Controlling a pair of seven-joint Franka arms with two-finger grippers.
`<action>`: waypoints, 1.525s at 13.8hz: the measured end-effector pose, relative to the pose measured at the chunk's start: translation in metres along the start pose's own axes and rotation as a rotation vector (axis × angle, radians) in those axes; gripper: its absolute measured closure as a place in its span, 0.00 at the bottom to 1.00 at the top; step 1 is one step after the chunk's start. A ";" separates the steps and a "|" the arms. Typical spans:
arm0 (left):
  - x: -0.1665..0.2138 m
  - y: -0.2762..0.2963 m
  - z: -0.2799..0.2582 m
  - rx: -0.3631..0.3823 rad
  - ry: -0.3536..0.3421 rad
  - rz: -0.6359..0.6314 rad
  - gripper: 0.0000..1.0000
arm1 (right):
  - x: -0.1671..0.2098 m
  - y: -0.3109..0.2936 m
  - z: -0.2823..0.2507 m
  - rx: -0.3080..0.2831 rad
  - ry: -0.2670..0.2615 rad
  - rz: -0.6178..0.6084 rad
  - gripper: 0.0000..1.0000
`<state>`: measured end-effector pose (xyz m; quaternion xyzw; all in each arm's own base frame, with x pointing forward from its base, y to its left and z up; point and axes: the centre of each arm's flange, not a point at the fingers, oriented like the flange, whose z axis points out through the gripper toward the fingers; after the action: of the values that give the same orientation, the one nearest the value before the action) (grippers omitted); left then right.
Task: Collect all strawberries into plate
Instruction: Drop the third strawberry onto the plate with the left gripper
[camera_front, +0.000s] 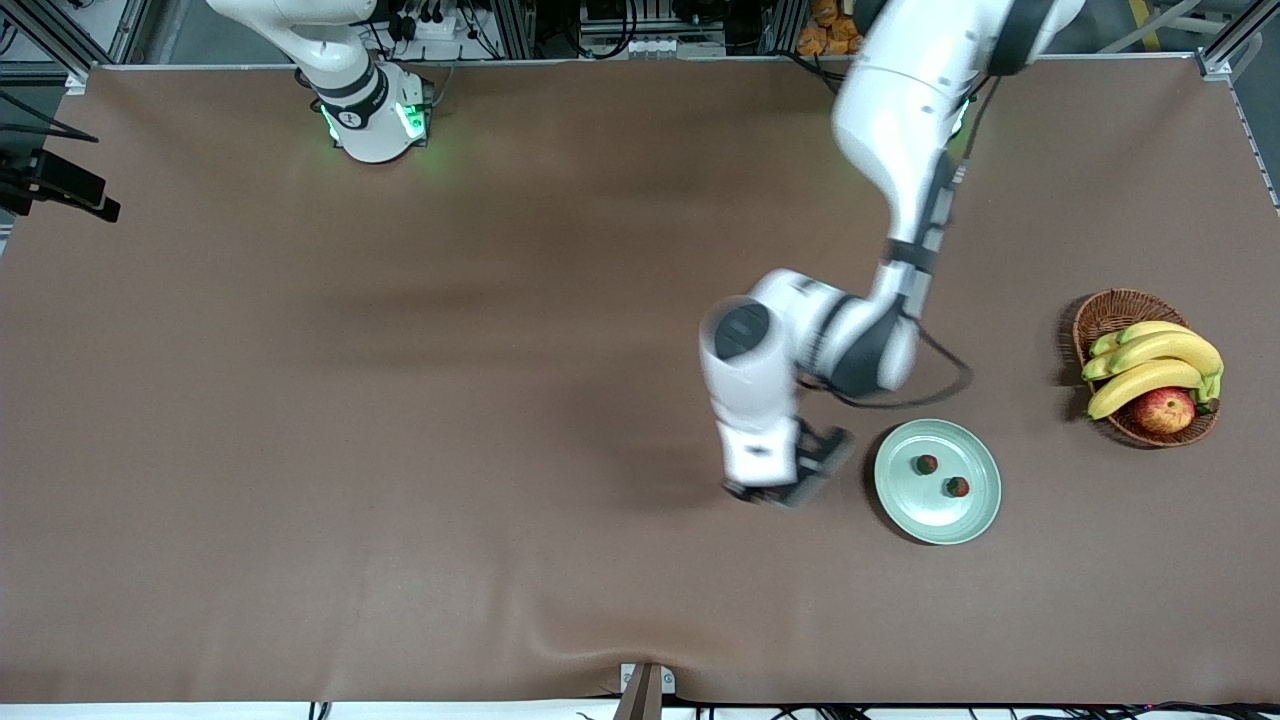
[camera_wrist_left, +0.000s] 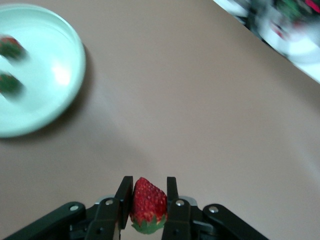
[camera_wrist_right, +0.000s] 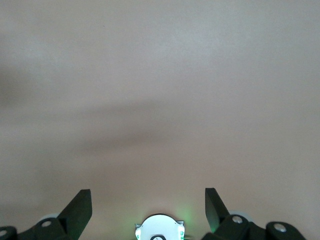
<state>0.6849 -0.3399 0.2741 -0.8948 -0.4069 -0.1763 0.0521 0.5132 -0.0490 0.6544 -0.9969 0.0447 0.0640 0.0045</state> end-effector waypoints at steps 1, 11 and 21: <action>0.033 -0.015 0.019 0.037 -0.003 -0.058 0.68 | 0.000 -0.001 -0.001 0.000 0.001 -0.002 0.00; 0.131 -0.105 0.113 0.232 -0.070 -0.254 0.68 | 0.000 0.000 -0.003 0.000 0.006 0.001 0.00; 0.154 -0.112 0.100 0.225 -0.082 -0.198 0.03 | -0.004 0.006 0.001 0.002 -0.030 0.021 0.00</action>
<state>0.7219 -0.1327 0.2308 -0.8453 -0.5121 -0.0974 0.1177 0.5086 -0.0548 0.6542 -0.9953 0.0554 0.0790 0.0057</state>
